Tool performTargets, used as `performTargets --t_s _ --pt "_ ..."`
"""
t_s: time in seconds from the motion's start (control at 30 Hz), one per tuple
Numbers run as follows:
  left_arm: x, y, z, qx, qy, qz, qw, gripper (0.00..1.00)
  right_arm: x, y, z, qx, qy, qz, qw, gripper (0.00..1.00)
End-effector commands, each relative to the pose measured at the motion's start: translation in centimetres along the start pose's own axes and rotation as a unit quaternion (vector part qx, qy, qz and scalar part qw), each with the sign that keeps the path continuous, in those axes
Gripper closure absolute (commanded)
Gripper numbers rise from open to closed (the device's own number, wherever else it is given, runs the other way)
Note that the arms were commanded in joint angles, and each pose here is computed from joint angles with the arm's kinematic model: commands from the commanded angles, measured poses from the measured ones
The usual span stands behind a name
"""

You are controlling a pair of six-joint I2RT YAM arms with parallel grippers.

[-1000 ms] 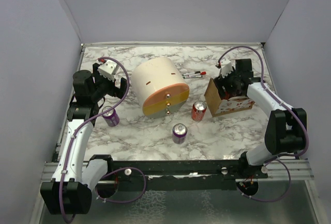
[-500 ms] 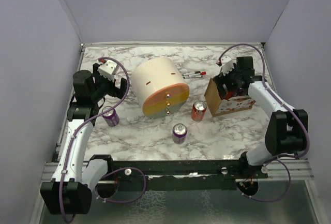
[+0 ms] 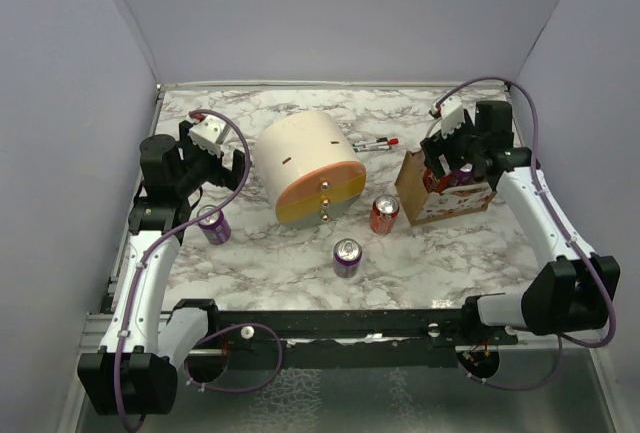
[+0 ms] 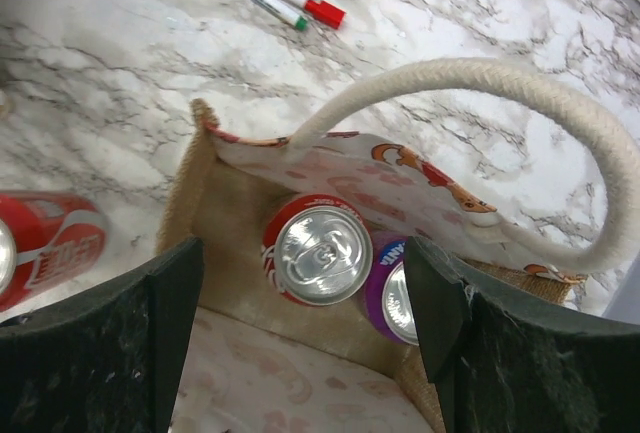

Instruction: Place the beverage into the canvas bag

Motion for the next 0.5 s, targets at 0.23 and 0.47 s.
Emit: performTargets --t_s 0.23,0.47 --pt "-1.3 0.5 2.0 0.014 -0.023 0.045 0.999 0.01 -5.5 2.7 2.6 -0.016 -0.079 0.099 0.992 0.20" --pt "-1.5 0.3 1.8 0.016 -0.022 0.041 0.999 0.01 -7.5 4.5 3.2 -0.028 -0.113 0.155 0.981 0.20"
Point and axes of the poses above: each gripper's point midway between its finger pads, its own x axis out along the fingers, its own y axis along the line the jaws close on, z = x × y, the point moved 9 cm from there along -x, back along the fingers, and after that the axes turned 5 degrees about -x, right-handed, at the moved point
